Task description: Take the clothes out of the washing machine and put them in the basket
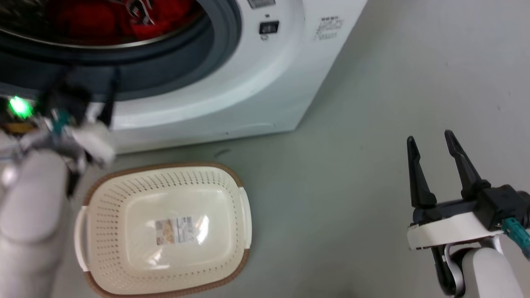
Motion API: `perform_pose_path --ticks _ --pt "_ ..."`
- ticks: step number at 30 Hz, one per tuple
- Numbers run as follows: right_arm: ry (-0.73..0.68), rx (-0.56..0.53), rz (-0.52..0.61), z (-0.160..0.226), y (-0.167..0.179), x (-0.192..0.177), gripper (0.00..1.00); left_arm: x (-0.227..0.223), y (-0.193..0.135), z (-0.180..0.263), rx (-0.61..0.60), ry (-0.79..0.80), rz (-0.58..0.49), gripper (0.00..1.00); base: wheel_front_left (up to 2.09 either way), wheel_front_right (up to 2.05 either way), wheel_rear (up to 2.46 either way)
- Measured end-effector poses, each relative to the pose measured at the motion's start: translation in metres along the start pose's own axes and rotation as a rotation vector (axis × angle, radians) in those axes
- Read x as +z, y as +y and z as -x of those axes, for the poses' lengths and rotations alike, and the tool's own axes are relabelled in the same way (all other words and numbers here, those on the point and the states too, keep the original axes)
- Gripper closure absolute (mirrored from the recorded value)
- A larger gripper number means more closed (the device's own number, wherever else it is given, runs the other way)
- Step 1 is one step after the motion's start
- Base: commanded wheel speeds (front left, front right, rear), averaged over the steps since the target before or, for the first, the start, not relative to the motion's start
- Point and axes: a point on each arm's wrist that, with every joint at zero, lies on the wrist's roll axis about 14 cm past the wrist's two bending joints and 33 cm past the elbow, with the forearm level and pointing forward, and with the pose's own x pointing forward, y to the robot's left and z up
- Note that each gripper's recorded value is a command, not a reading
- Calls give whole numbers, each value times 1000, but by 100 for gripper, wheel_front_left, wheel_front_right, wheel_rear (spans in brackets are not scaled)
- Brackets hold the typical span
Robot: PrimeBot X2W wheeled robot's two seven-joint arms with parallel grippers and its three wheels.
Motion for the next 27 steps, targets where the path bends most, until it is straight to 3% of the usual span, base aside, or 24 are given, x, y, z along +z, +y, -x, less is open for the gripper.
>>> perform_pose_path --ticks 10,19,27 --pt "120 -44 -19 -12 -14 -47 0 -52 45 -105 -32 354 -152 0 0 0 0" --pt "207 -74 -31 -14 -22 -81 0 -82 81 -155 18 568 -85 0 0 0 0" --pt "267 -114 -32 -6 -34 -99 0 -120 74 -169 -10 754 4 0 0 0 0"
